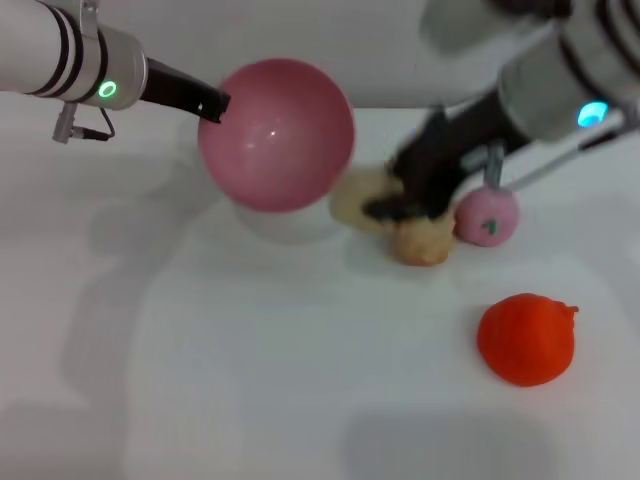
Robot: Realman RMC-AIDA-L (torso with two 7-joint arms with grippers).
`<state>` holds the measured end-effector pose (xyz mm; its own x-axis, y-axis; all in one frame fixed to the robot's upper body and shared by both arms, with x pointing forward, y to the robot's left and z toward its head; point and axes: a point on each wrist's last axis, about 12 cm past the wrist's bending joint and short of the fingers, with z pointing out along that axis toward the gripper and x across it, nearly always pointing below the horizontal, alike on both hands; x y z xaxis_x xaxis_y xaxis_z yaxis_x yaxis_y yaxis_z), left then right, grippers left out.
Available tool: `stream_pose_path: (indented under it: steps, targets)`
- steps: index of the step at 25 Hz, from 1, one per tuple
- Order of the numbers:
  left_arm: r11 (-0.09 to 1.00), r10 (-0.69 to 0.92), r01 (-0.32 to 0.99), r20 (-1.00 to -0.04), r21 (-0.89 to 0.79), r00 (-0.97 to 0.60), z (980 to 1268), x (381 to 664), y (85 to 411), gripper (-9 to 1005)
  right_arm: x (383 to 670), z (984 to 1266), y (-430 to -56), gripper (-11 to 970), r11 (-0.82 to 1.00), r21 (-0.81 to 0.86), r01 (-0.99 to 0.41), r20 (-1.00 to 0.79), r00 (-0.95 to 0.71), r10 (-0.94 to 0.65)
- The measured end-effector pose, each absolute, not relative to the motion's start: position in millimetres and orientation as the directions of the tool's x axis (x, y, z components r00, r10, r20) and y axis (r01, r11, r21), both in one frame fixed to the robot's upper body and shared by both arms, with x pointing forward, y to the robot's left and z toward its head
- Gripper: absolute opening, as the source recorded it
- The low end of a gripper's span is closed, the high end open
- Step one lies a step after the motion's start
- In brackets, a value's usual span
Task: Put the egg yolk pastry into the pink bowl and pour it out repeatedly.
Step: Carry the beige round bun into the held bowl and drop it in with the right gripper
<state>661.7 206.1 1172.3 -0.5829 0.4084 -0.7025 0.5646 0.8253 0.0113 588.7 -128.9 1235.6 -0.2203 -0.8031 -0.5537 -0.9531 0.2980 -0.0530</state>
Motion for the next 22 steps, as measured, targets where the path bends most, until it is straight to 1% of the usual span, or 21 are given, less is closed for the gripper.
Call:
stream_pose_path:
  steps: [2, 4, 6, 9, 13, 17, 22]
  targets:
    - [0.818, 0.417, 0.575, -0.694, 0.006, -0.587, 1174, 660, 205, 41, 581, 1263, -127, 341, 0.281, -0.127, -0.951, -0.627, -0.142, -0.766]
    - [0.808, 0.428, 0.589, -0.686, -0.001, -0.588, 1176, 659, 202, 41, 577, 1278, -127, 333, 0.287, -0.181, -0.941, -0.68, -0.092, -0.728]
    - [0.797, 0.438, 0.604, -0.68, -0.009, -0.588, 1178, 657, 198, 42, 578, 1284, -126, 320, 0.305, -0.216, -0.927, -0.711, -0.065, -0.7]
    - [0.782, 0.454, 0.623, -0.672, -0.014, -0.585, 1181, 654, 192, 42, 587, 1276, -122, 295, 0.33, -0.212, -0.92, -0.731, -0.075, -0.678]
    - [0.767, 0.467, 0.641, -0.665, -0.023, -0.582, 1183, 653, 185, 42, 598, 1257, -115, 264, 0.345, -0.146, -0.927, -0.738, -0.13, -0.662]
    - [0.759, 0.475, 0.651, -0.665, -0.022, -0.577, 1185, 654, 182, 42, 605, 1245, -112, 235, 0.349, -0.11, -0.931, -0.75, -0.153, -0.644]
    - [0.754, 0.481, 0.657, -0.662, -0.022, -0.575, 1185, 654, 180, 41, 606, 1243, -116, 389, 0.367, -0.105, -0.924, -0.775, -0.155, -0.613]
